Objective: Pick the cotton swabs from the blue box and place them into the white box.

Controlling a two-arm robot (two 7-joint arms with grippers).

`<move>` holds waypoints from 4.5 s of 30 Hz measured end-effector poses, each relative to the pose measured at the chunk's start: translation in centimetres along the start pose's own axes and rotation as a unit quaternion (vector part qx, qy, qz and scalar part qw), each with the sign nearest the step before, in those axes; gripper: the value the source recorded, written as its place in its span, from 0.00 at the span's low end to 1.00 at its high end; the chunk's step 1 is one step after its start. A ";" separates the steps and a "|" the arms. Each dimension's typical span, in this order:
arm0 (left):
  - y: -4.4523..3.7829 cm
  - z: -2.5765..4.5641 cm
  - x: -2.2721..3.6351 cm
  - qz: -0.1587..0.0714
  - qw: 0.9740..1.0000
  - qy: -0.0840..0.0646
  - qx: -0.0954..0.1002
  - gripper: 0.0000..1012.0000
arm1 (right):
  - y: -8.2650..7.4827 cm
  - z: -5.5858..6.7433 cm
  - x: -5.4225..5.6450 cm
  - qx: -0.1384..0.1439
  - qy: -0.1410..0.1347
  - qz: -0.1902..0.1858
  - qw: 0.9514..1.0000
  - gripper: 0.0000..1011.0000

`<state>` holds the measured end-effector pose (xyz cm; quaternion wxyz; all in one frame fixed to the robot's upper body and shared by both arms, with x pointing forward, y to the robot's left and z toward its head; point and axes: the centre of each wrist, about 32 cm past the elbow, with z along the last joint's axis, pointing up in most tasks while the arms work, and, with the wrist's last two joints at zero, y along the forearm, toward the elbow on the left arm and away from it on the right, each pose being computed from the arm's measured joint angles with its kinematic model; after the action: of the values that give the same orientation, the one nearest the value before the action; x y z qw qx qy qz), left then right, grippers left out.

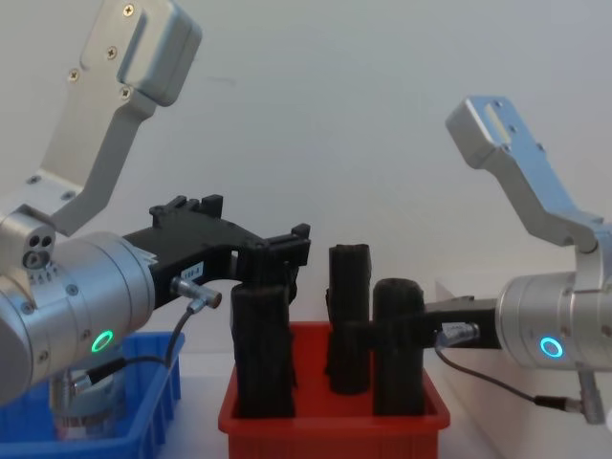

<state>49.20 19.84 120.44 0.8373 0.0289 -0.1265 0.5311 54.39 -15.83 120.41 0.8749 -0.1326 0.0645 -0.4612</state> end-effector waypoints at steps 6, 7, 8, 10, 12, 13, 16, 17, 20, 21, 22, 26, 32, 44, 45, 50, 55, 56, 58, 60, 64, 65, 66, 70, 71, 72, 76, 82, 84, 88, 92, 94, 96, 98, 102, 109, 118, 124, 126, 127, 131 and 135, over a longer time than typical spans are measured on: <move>0.00 0.00 0.00 0.000 1.000 0.000 0.000 0.99 | 0.1 0.0 -0.1 -0.001 0.001 -0.001 1.000 0.53; 0.00 0.00 0.00 0.000 1.000 0.000 0.000 0.99 | 0.1 0.0 -0.1 -0.001 0.001 -0.001 1.000 0.46; 0.00 0.00 0.00 0.000 1.000 0.000 0.000 0.99 | 0.1 0.0 -0.1 -0.001 0.001 -0.002 1.000 0.44; 0.00 0.00 0.00 0.000 1.000 0.000 0.000 0.99 | 0.1 0.0 -0.1 -0.001 0.002 -0.002 1.000 0.43; 0.00 0.00 0.00 0.000 1.000 0.000 0.000 0.99 | 0.1 0.0 -0.1 -0.001 0.002 -0.002 1.000 0.41; 0.00 0.00 0.00 0.000 1.000 0.000 0.000 0.99 | 0.1 0.0 -0.1 -0.001 0.002 -0.002 1.000 0.40; 0.00 0.00 0.00 0.000 1.000 0.000 0.000 0.99 | 0.0 0.2 0.0 0.004 0.001 -0.001 1.000 0.38; 0.00 0.00 0.00 0.000 1.000 0.000 0.000 0.99 | 0.0 0.3 0.0 0.006 0.000 -0.001 1.000 0.37; 0.00 0.00 0.00 0.000 1.000 0.000 0.000 0.99 | -0.3 0.7 0.1 0.018 -0.002 -0.001 1.000 0.36; 0.00 0.00 0.00 0.000 1.000 0.000 0.000 0.99 | -0.5 1.0 0.1 0.025 -0.003 -0.002 1.000 0.36; 0.00 0.00 0.00 0.000 1.000 0.000 0.000 0.99 | -0.5 1.0 0.1 0.025 -0.003 -0.002 1.000 0.35; 0.00 0.00 0.00 0.000 1.000 0.000 0.000 0.99 | -1.1 1.8 0.3 0.051 -0.007 -0.005 0.999 0.34; 0.00 0.00 0.00 0.000 1.000 0.000 0.000 0.99 | -2.1 3.0 0.6 0.091 -0.014 -0.013 0.996 0.34; 0.00 0.00 0.00 0.000 1.000 0.000 0.000 0.99 | -4.3 5.0 1.8 0.170 -0.040 -0.060 0.983 0.34; 0.00 0.00 0.00 0.000 1.000 0.000 0.000 0.99 | -4.3 5.0 1.8 0.170 -0.040 -0.060 0.983 0.34; 0.00 0.00 0.00 0.000 1.000 0.000 0.000 0.99 | -5.1 5.4 2.7 0.194 -0.054 -0.094 0.975 0.34; 0.00 0.00 0.00 0.000 1.000 0.000 0.000 0.99 | -5.6 5.4 3.7 0.209 -0.066 -0.132 0.967 0.34; 0.00 0.00 0.00 0.000 1.000 0.000 0.000 0.99 | -5.7 5.4 3.9 0.210 -0.068 -0.138 0.966 0.34; 0.00 0.00 0.00 0.000 1.000 0.000 0.000 0.99 | -5.8 5.2 4.4 0.210 -0.071 -0.153 0.963 0.34; 0.00 0.00 0.00 0.000 1.000 0.000 0.000 0.99 | -5.8 4.9 4.9 0.208 -0.075 -0.170 0.960 0.34; 0.00 0.00 0.00 0.000 1.000 0.000 0.000 0.99 | -5.8 4.4 5.5 0.200 -0.078 -0.190 0.958 0.34; 0.00 0.00 0.00 0.000 1.000 0.000 0.000 0.99 | -5.8 4.1 5.7 0.196 -0.079 -0.200 0.957 0.34; 0.00 0.00 0.00 0.000 1.000 0.000 0.000 0.99 | -5.7 4.0 5.9 0.193 -0.078 -0.204 0.957 0.34; 0.00 0.00 0.00 0.000 1.000 0.000 0.000 0.99 | -5.5 3.2 6.6 0.177 -0.079 -0.223 0.955 0.34; 0.00 0.00 0.00 0.000 1.000 0.000 0.000 0.99 | -5.5 3.2 6.6 0.177 -0.079 -0.223 0.955 0.34; 0.00 0.00 0.00 0.000 1.000 0.000 0.000 0.99 | -5.4 2.9 6.8 0.173 -0.078 -0.228 0.955 0.38; 0.00 0.00 0.00 0.000 1.000 0.000 0.000 0.99 | -5.2 2.4 7.2 0.163 -0.079 -0.238 0.954 0.49; 0.00 0.00 0.00 0.000 1.000 0.000 0.000 0.99 | -5.1 1.9 7.6 0.153 -0.079 -0.249 0.953 0.66; 0.00 0.00 0.00 0.000 1.000 0.000 0.000 0.99 | -5.1 1.8 7.7 0.151 -0.079 -0.251 0.953 0.73; 0.00 0.00 0.00 0.000 1.000 0.000 0.000 0.99 | -5.0 1.6 7.9 0.147 -0.079 -0.255 0.952 0.85; 0.01 0.01 0.01 0.000 1.000 0.000 0.000 0.99 | -5.0 1.5 8.0 0.145 -0.079 -0.258 0.952 0.95; 0.11 0.01 0.07 0.001 1.000 -0.001 0.001 0.99 | -5.0 1.4 8.0 0.144 -0.079 -0.259 0.952 0.99; 0.27 0.07 0.17 0.005 1.000 -0.002 0.002 0.99 | -4.9 1.4 8.1 0.143 -0.079 -0.260 0.952 0.99; 0.48 0.11 0.31 0.009 1.000 -0.004 0.003 0.99 | -4.9 1.3 8.1 0.142 -0.079 -0.261 0.952 0.99; 1.35 0.17 0.75 0.026 1.000 -0.004 0.012 0.99 | -4.9 1.2 8.1 0.141 -0.079 -0.262 0.951 0.99; 3.36 0.18 1.70 0.063 0.998 -0.001 0.031 0.99 | -4.9 1.2 8.2 0.140 -0.079 -0.263 0.951 0.99; 6.80 -0.23 2.95 0.113 0.991 0.014 0.064 0.99 | -4.9 1.1 8.2 0.139 -0.079 -0.264 0.951 0.99; 8.16 -0.29 3.39 0.131 0.988 0.018 0.076 0.99 | -4.9 1.1 8.3 0.138 -0.079 -0.265 0.951 0.99; 8.35 -0.29 3.45 0.135 0.988 0.019 0.078 0.99 | -4.9 1.1 8.3 0.138 -0.079 -0.265 0.951 0.99; 8.48 -0.31 3.46 0.136 0.987 0.019 0.080 0.99 | -4.9 1.1 8.3 0.138 -0.079 -0.265 0.951 0.99; 8.48 -0.32 3.47 0.135 0.987 0.021 0.081 0.99 | -4.9 1.1 8.3 0.138 -0.079 -0.265 0.951 0.99; 8.11 -0.41 3.51 0.126 0.988 0.025 0.081 0.99 | -4.9 1.1 8.3 0.138 -0.079 -0.265 0.951 0.99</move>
<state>43.42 26.53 120.20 0.7616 0.0675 -0.0643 0.6413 55.47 -25.08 122.94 0.7334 -0.0591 -0.1066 -0.6688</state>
